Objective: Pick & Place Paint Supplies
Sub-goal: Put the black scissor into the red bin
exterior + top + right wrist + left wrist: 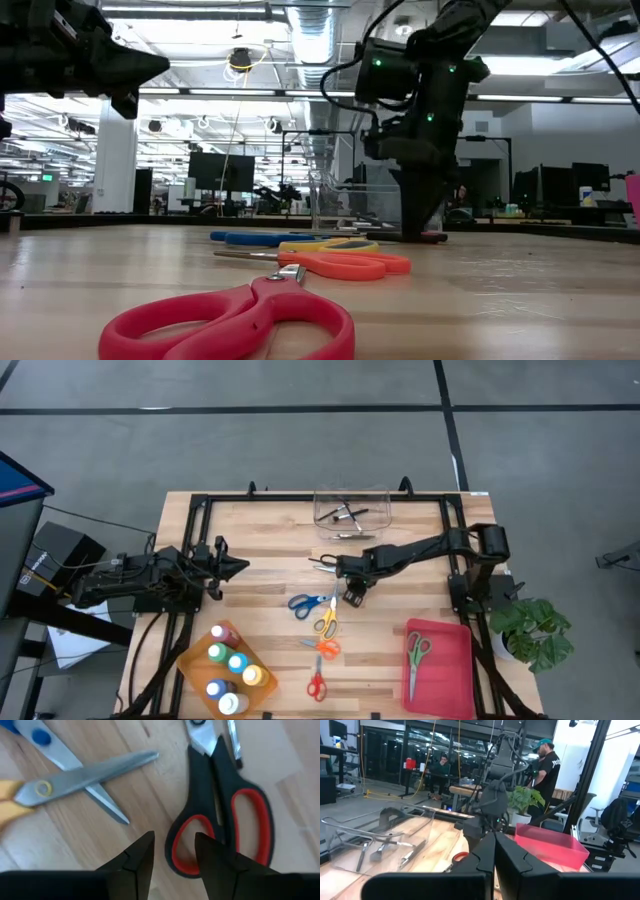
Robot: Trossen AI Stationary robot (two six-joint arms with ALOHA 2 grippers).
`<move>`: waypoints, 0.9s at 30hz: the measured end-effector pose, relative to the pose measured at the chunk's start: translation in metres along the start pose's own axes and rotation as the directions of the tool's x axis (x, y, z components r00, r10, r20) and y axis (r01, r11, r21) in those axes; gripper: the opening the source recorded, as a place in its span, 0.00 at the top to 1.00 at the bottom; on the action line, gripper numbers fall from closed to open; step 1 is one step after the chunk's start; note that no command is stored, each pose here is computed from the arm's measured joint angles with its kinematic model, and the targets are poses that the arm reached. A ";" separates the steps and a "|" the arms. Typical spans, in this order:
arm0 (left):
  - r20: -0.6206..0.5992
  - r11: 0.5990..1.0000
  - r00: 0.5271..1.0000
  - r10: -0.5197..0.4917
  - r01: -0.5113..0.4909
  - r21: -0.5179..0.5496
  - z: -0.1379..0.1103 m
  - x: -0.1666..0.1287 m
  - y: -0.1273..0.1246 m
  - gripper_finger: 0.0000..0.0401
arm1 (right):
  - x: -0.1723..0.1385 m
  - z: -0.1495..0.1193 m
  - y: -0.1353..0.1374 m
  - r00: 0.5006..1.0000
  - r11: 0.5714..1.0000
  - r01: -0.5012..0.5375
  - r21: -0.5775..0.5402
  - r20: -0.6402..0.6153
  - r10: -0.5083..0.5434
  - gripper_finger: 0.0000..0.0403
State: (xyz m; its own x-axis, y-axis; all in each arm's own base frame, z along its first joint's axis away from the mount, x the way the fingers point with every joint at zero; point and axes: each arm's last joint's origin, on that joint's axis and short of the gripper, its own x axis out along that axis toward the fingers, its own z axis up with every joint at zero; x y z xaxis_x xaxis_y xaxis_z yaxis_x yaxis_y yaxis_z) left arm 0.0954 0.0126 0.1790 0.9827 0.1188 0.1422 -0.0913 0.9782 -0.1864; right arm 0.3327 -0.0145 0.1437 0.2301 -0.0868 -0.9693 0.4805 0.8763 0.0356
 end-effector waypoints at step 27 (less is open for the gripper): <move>0.004 1.000 1.000 -0.001 0.001 0.000 0.000 0.000 0.000 1.00 | 0.005 -0.005 -0.001 1.000 1.000 0.005 0.006 -0.017 -0.005 0.72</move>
State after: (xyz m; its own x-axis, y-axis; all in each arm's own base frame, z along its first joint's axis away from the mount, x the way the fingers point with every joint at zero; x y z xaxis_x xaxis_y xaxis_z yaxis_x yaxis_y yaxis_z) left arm 0.0954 0.0126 0.1793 0.9822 0.1186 0.1458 -0.0905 0.9783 -0.1862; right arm 0.3292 -0.0131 0.1378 0.2133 -0.0827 -0.9735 0.4866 0.8730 0.0324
